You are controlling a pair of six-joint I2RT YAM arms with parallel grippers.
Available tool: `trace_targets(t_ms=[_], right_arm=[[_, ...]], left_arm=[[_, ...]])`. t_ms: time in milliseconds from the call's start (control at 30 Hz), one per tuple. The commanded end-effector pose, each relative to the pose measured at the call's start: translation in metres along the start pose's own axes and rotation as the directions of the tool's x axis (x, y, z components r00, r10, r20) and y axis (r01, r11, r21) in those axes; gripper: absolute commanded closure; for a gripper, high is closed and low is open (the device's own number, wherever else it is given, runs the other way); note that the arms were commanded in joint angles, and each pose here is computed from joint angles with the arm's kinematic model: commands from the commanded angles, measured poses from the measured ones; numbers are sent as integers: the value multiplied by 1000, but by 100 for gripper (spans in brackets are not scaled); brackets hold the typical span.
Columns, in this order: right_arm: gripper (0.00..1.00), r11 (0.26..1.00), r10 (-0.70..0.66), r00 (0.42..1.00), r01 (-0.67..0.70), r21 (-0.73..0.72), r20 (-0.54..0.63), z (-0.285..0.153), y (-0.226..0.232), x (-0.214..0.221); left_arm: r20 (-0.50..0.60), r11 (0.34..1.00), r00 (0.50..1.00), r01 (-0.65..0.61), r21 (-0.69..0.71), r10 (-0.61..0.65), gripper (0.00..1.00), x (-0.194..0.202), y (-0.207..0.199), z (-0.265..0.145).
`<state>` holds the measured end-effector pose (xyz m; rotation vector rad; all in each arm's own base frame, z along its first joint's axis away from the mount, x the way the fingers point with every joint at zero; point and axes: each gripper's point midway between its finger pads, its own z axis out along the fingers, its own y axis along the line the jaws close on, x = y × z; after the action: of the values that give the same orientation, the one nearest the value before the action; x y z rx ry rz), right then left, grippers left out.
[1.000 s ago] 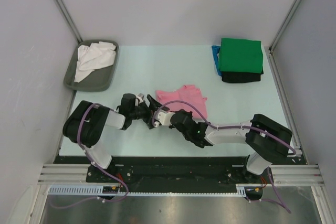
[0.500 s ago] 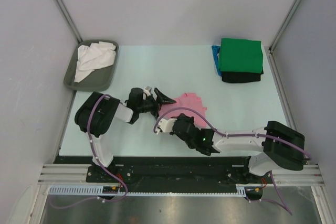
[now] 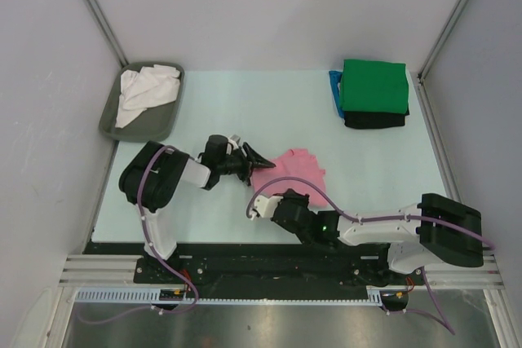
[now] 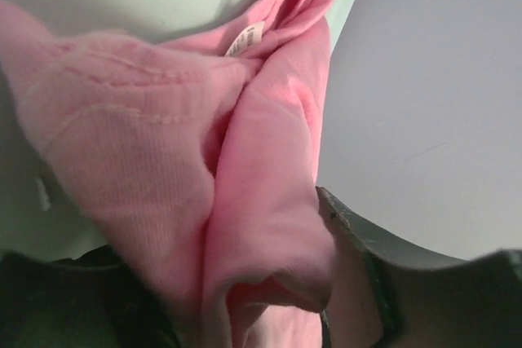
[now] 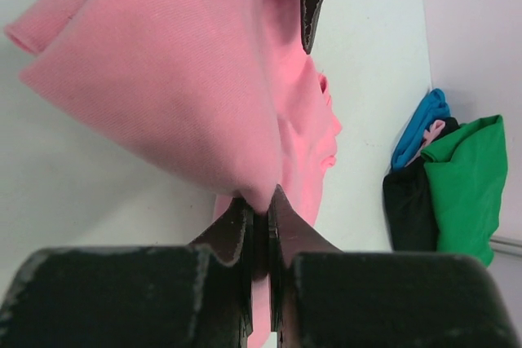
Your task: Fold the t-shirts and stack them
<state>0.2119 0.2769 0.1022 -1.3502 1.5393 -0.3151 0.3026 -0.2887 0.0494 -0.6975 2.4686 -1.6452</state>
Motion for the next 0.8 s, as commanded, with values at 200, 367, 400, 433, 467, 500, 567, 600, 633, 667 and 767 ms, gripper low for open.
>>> trace_targets(t_ms=[200,367,400,433,467,500,567,600,633,667,767], right_arm=[[99,996,75,997,-76,51,20,-8,5,-9],[0,966,188,982,-186,178,2,-22,-9,-5],[0,940,220,975,-206,270,-20,-27,-24,2],[0,895,325,946,-310,321,7,-32,-35,-4],[0,885,329,944,-297,358,-30,-38,-42,6],[0,844,369,929,-319,431,-36,-45,-55,13],[0,746,518,856,-449,491,-4,-60,-71,20],[0,709,566,824,-491,506,8,-65,-77,24],[0,590,687,722,-623,514,87,-67,-79,26],[0,575,698,713,-612,544,64,-78,-88,39],[0,360,815,542,-750,555,205,-102,-112,57]], left_arm=[[-39,970,986,-154,188,164,96,14,-71,1],[-8,963,968,-248,104,250,100,-1,-86,7],[-2,953,960,-278,121,281,100,-6,-102,10],[-3,947,955,-294,126,297,100,-9,-108,12],[-14,951,955,-292,106,295,100,-12,-109,15],[0,942,948,-316,111,318,100,-20,-124,21],[-9,938,942,-333,95,336,100,-27,-130,28],[-4,930,935,-352,107,355,100,-33,-144,34],[-9,924,930,-364,115,367,100,-35,-149,38],[-12,920,926,-372,125,376,100,-36,-156,41],[-49,882,895,-426,203,444,100,-29,-189,55]])
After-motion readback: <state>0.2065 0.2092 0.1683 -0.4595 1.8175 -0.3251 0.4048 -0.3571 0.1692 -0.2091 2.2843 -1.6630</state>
